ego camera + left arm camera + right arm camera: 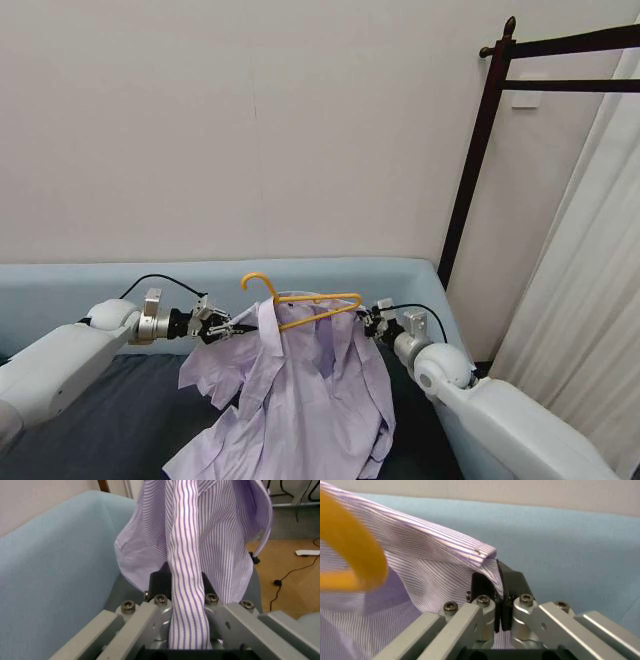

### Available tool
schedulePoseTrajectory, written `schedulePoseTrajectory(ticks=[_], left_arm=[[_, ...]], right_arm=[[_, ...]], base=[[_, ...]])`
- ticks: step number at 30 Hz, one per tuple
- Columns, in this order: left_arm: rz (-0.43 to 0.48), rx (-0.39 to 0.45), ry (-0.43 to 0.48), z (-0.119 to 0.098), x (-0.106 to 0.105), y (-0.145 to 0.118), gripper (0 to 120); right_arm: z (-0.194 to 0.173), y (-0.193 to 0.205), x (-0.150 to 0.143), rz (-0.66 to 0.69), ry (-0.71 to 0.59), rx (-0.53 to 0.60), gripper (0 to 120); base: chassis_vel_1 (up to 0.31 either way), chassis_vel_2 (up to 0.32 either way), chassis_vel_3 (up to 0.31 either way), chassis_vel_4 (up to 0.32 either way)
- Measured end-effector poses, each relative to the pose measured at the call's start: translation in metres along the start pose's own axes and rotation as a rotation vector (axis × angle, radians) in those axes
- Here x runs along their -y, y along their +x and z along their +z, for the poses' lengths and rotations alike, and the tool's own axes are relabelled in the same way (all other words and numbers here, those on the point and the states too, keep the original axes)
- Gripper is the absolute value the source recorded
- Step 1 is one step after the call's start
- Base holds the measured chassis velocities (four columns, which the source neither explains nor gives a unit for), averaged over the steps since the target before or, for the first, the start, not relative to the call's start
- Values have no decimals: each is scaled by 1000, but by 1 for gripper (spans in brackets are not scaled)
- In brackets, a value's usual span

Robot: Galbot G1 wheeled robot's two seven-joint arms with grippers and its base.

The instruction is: Pick up the clothes from the sofa and hang them on the clothes hanger.

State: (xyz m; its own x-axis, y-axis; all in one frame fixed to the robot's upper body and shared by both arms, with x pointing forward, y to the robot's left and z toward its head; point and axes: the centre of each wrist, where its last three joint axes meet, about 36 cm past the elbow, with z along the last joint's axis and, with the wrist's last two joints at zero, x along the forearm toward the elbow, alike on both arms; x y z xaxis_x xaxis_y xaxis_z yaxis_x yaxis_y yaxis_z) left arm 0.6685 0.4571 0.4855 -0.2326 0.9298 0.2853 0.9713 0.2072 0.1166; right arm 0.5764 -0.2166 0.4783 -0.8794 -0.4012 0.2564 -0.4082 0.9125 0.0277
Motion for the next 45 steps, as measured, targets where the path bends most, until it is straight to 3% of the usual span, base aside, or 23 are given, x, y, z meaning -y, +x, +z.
schedulePoseTrajectory(ticks=[7, 11, 17, 27, 32, 34, 35, 38, 39, 43, 45], left_arm=[[3, -25, -12, 1, -1, 0, 1], [-11, -58, -30, 1, -4, 3, 1], [-49, -64, -31, 0, -7, 6, 1], [-128, -77, -59, -19, -7, -9, 1], [-129, -57, -83, -47, -7, -27, 1], [-133, -58, -106, -75, -8, -31, 1], [-133, -58, -106, -75, -8, -31, 1], [-148, -39, -134, -112, -16, -27, 1], [-148, -39, -134, -112, -16, -27, 1], [-159, -30, -170, -159, -31, -16, 1], [-155, -29, -174, -166, -32, -16, 1]], right_arm=[[-16, 4, -1, -9, 41, 30, 0], [-23, 17, -1, -9, 173, 82, 0], [-28, 38, -5, -30, 258, 127, 0], [-53, 82, -43, -109, 324, 185, 0], [-74, 89, -60, -138, 334, 210, 0], [-90, 96, -67, -145, 336, 222, 0], [-90, 96, -67, -145, 336, 222, 0], [-96, 110, -69, -151, 362, 222, 0], [-96, 110, -69, -151, 362, 222, 0], [-94, 122, -66, -139, 391, 224, 0], [-95, 124, -65, -135, 394, 226, 0]], base=[[0, 0, 0, 0], [0, 0, 0, 0], [0, 0, 0, 0], [0, 0, 0, 0], [0, 0, 0, 0], [0, 0, 0, 0], [0, 0, 0, 0], [0, 0, 0, 0], [0, 0, 0, 0], [0, 0, 0, 0], [0, 0, 0, 0]])
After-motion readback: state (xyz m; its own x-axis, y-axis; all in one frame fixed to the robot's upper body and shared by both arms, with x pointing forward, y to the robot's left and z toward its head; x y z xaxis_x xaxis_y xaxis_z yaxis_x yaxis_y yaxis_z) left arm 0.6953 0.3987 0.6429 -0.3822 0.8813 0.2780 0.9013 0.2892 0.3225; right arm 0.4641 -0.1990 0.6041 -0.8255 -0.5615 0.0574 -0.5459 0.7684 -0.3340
